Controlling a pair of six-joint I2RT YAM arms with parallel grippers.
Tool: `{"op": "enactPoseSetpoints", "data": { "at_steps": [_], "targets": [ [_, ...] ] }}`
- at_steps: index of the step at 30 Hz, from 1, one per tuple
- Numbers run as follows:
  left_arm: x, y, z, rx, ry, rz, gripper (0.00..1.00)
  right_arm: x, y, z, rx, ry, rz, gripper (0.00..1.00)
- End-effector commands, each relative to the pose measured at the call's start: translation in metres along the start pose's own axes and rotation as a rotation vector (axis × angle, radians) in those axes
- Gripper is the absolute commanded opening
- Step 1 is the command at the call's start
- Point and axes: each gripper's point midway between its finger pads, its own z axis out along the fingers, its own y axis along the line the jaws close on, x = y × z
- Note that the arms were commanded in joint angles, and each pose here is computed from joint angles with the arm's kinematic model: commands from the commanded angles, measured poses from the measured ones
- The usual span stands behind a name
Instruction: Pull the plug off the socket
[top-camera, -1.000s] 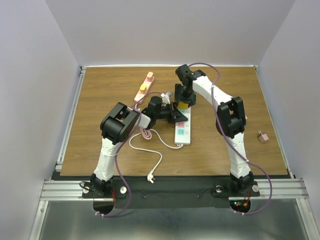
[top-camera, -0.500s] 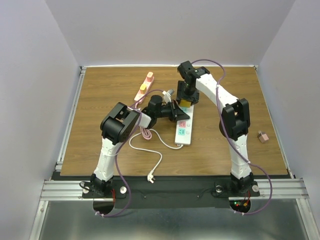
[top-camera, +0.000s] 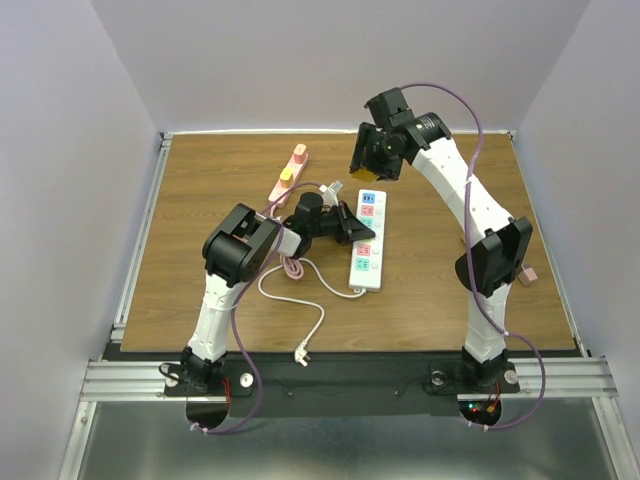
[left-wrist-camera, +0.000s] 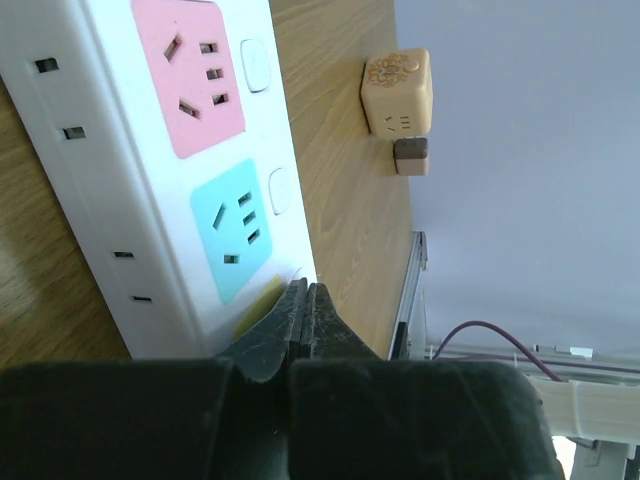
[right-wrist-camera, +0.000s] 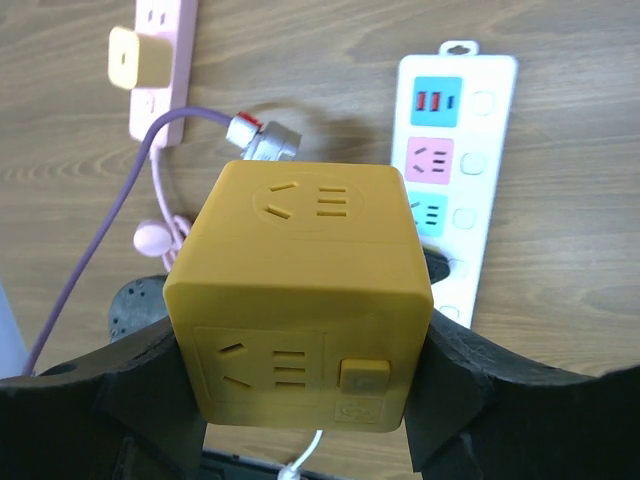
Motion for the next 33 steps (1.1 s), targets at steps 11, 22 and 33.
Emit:
{"op": "enactPoseSetpoints", "data": {
  "at_steps": [11,22,33],
  "targets": [
    [-0.004,-0.003,-0.015,-0.157,0.003,0.062,0.00,0.005,-0.225,0.029,0.612,0.002,0.185,0.00],
    [-0.042,-0.099,-0.043,-0.113,-0.063,0.246,0.00,0.016,-0.309,0.054,0.861,0.094,0.157,0.12],
    [-0.062,-0.100,-0.085,-0.215,-0.127,0.295,0.00,0.012,-0.339,0.045,0.968,0.099,0.155,0.77]
  ]
}}
